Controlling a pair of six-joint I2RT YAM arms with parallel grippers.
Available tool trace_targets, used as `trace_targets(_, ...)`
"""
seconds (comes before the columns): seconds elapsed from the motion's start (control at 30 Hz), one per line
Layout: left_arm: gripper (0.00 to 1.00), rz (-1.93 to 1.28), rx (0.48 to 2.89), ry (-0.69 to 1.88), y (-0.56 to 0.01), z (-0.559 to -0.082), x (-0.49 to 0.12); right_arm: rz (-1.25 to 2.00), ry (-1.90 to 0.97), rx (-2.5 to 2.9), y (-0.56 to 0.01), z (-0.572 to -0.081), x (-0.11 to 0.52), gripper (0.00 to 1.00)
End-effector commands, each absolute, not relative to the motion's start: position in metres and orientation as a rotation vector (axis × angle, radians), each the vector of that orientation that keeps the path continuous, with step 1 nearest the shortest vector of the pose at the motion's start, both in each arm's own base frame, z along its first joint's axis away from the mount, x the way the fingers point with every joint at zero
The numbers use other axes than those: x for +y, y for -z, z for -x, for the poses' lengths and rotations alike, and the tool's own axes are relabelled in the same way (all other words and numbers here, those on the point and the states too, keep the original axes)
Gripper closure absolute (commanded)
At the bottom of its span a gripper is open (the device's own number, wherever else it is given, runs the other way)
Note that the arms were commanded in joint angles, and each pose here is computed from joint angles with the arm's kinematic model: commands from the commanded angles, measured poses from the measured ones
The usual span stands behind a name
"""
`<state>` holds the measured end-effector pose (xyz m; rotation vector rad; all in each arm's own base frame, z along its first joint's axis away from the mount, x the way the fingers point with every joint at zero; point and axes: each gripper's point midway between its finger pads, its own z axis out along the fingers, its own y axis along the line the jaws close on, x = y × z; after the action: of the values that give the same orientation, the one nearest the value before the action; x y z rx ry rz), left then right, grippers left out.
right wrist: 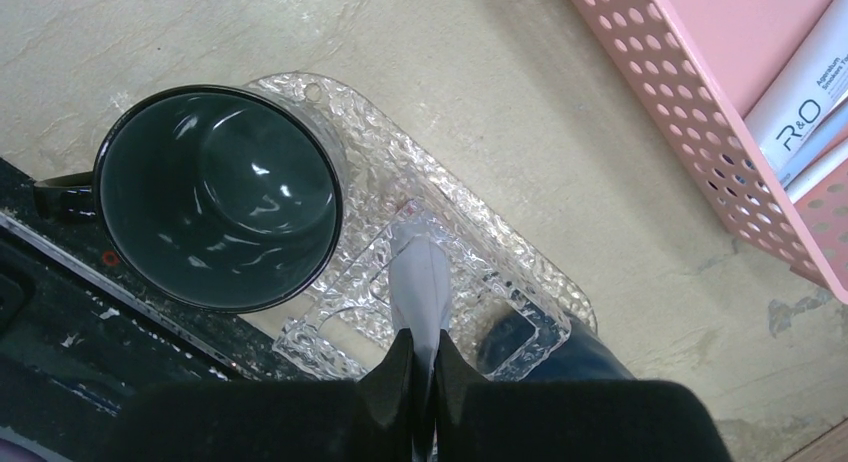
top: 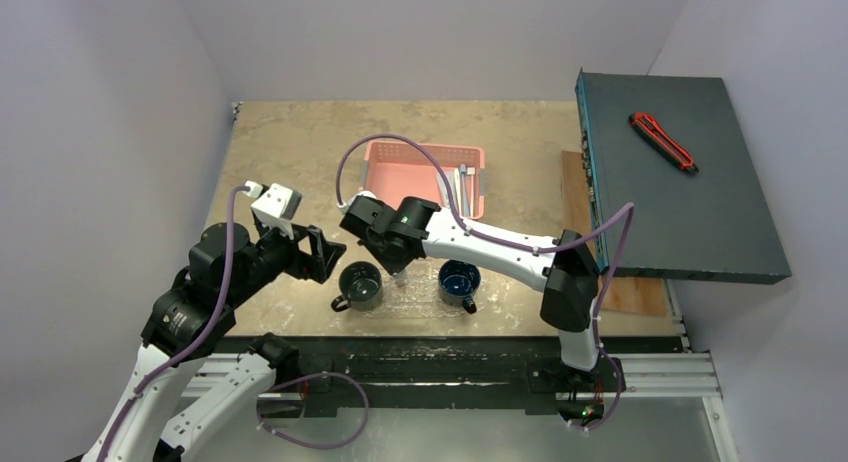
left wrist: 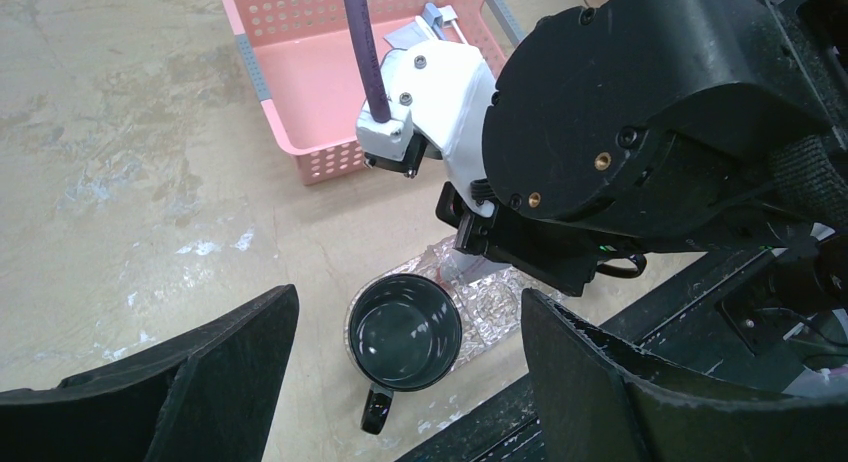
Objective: Prepare toiletry sets of a toothbrush and toothpaste on the tray
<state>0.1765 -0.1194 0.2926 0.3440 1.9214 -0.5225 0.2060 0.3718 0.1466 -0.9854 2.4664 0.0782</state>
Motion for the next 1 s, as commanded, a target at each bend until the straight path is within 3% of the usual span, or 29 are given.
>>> trace_targets(0.0,0.19,-0.355,1.91,0.498,-0.292,-0.181,-0.118,0.966,-0.132,2.46,-0.15,-0.203,0.381,0.92)
trace_targets(0.13,0.19,-0.356,1.912,0.496,-0.292,-0.182,-0.118,0.96,-0.136,2.458,-0.151,-0.204,0.381,0.77)
trace_targets(0.37,0.19,-0.356,1.913,0.496,-0.291,-0.182,-0.119,0.906,-0.151,2.412,-0.171,-0.211,0.383,0.65)
trace_targets(0.97,0.19,-0.362,1.937,0.495,-0.286,-0.185,-0.121,0.64,-0.183,2.263,-0.247,-0.271,0.371,0.52)
